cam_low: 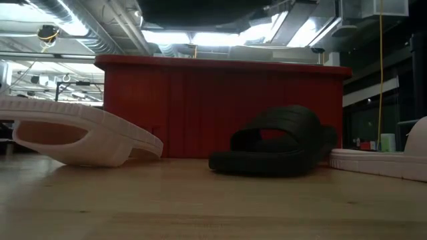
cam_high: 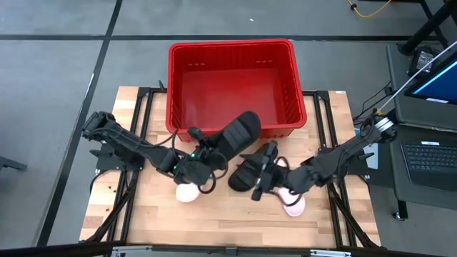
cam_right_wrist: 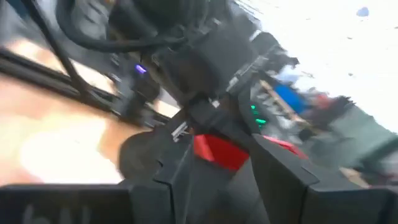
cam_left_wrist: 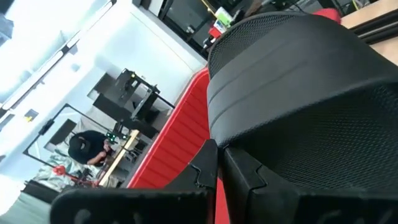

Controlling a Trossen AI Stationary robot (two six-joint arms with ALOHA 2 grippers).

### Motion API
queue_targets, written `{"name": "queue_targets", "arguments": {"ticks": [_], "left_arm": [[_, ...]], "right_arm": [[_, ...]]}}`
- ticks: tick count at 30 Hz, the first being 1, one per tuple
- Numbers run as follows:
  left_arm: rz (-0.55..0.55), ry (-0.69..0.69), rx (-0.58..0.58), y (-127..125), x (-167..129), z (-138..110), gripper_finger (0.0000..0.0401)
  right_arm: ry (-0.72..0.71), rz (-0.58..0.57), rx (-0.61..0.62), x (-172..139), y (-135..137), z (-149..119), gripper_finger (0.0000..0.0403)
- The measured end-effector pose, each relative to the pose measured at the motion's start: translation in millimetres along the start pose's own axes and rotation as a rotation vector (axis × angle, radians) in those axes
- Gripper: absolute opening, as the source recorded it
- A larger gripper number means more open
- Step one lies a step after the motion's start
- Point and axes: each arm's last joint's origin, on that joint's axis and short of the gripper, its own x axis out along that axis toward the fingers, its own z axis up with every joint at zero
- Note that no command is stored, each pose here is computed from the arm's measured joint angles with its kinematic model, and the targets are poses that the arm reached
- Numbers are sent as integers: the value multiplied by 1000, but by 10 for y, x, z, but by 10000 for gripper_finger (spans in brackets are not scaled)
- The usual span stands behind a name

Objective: Pick and place slides into bin
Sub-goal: Put the bottom black slide into the bin

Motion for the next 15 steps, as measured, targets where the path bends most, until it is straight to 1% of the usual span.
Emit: {"name": "queue_targets", "arguments": {"ticks": [3, 5, 8, 12, 15], "left_arm": [[2, 10, 4, 19, 82, -5, 3], [5, 15, 4, 26, 109, -10, 3], [7, 16, 9, 30, 120, -10, 3], [-2, 8, 49, 21, 88, -3, 3], [-7, 2, 54, 14, 63, 2, 3]], "right_arm": [[80, -95, -96, 157, 95, 38, 158], [108, -128, -121, 246, 146, 58, 158], [137, -173, -120, 355, 189, 93, 158], [199, -251, -130, 483, 205, 54, 158], [218, -271, -132, 539, 204, 17, 158]]}}
